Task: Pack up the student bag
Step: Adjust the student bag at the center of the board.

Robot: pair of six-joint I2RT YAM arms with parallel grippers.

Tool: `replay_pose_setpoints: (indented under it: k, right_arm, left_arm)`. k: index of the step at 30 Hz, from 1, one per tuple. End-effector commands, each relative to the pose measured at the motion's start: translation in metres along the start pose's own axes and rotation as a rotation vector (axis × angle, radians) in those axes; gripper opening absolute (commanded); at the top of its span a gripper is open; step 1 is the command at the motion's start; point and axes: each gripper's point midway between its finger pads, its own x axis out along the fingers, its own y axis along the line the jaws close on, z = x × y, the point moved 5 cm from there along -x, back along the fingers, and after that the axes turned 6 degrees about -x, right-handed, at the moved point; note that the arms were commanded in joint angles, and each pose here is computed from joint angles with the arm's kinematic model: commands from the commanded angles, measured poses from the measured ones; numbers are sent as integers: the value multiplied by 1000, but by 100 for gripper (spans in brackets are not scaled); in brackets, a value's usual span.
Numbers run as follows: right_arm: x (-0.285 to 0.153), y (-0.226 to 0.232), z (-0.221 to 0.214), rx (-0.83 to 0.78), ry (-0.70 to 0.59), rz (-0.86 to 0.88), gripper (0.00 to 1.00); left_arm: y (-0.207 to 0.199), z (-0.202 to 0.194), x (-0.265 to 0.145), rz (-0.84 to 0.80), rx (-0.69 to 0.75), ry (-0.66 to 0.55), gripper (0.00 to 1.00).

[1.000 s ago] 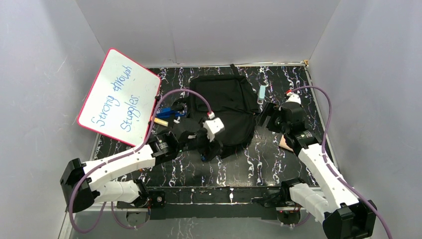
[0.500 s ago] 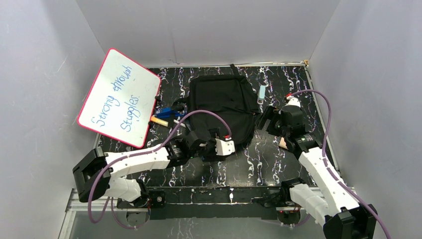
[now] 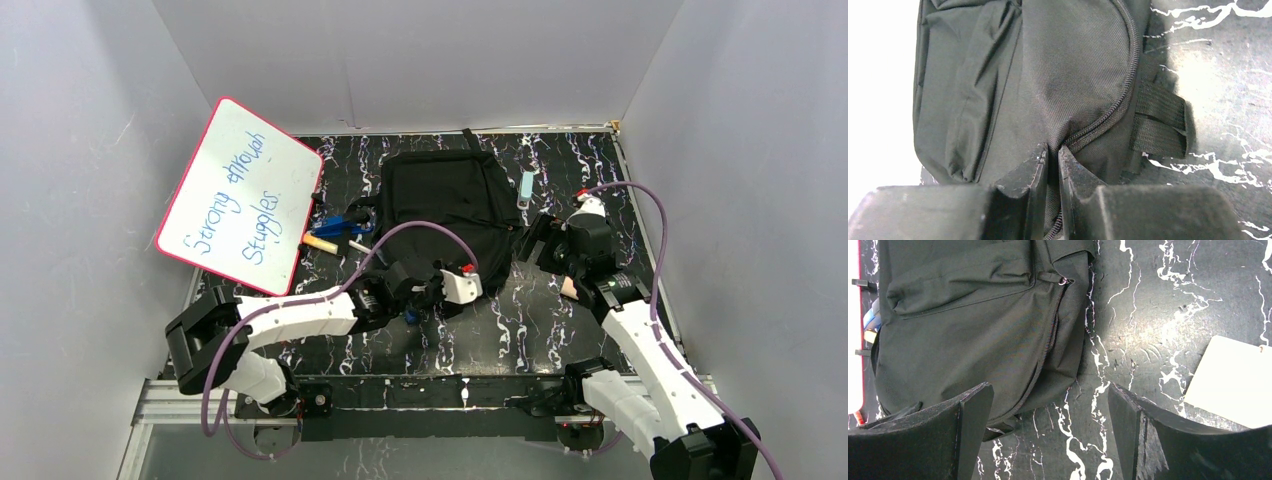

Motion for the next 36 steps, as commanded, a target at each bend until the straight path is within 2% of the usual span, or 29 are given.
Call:
replay_pose_setpoints:
  k: [1,6,10,14,21,26,31,36]
  right_arm:
    - [-6,2,6,-5,-41,21,93]
    - [-7,5,3,-50,-38,66,93]
    - [-5,13,0,-105,-37,155,90]
    - [-4,26,-1,-173,-34,279,85]
    - [12,57,-1,-283,2,555,79]
    - [35,87,3,-327,63,710,68]
    - [57,120,3,-516,45,828,72]
    - [78,127,15,-697,-59,868,77]
  left_arm:
    - [25,33,-9,88,-55,-101,11]
    - [40,42,-16,92,-119,-117,0]
    - [65,46,-15,86,-276,-131,0]
    - [101,44,-11,173,-477,-148,0]
    - [131,30,6,231,-668,-56,0]
    - [142,17,16,248,-771,33,0]
    - [149,10,19,241,-824,57,0]
    - [152,-2,21,213,-866,106,0]
